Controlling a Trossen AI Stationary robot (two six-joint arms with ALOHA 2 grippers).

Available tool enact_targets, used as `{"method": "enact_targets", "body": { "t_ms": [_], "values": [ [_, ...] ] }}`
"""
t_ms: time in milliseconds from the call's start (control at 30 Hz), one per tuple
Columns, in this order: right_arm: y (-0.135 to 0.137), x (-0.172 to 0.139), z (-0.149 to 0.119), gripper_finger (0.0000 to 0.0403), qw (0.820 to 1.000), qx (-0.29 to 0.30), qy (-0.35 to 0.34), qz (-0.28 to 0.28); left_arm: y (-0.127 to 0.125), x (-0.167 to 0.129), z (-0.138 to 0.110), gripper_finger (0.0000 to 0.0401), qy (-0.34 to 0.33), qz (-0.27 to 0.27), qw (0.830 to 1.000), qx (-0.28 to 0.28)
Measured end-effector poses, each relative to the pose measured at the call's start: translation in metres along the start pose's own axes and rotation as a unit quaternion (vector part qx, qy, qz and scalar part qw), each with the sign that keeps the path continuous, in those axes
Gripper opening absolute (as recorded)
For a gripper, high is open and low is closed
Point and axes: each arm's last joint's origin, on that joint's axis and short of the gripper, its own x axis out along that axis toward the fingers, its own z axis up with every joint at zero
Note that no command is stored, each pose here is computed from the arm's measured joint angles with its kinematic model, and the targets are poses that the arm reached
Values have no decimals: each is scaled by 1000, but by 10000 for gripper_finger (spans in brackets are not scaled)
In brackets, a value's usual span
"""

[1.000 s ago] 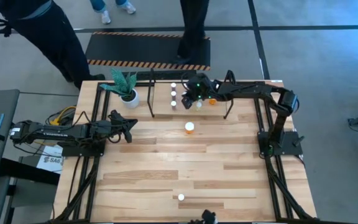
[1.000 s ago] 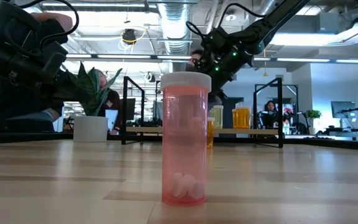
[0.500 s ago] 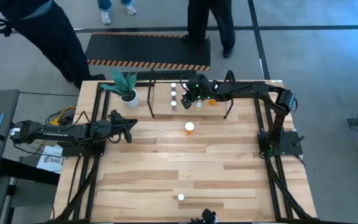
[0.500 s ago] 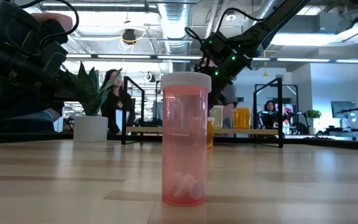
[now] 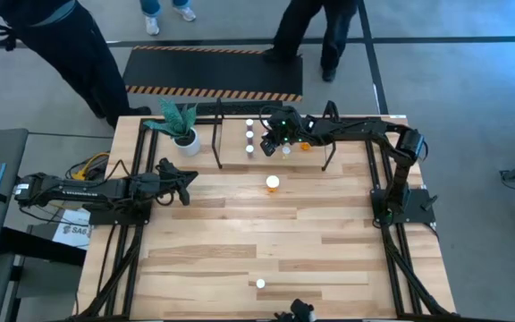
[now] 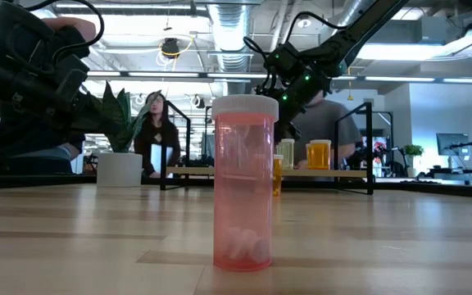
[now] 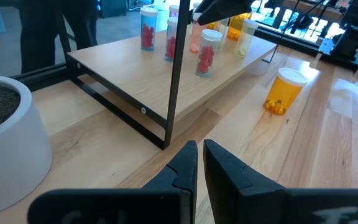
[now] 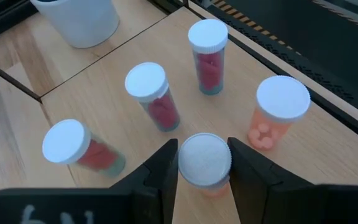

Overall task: Pick and place medicine bottles onto shelf by color
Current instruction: Put the red pill bottle on the shelf

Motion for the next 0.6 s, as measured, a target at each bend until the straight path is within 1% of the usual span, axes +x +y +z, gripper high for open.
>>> {"method": "enact_targets", "body": {
  "t_ms": [300, 400, 600],
  "values": [
    [0, 0, 0, 142, 1000, 6, -1, 0, 0, 0, 0, 13, 0, 0, 1000, 0],
    [0, 0, 0, 154, 1000, 8, -1, 0, 0, 0, 0, 13, 0, 0, 1000, 0],
    [0, 1, -1, 189, 1000, 8, 1, 0, 0, 0, 0, 13, 0, 0, 1000, 0]
  ]
}}
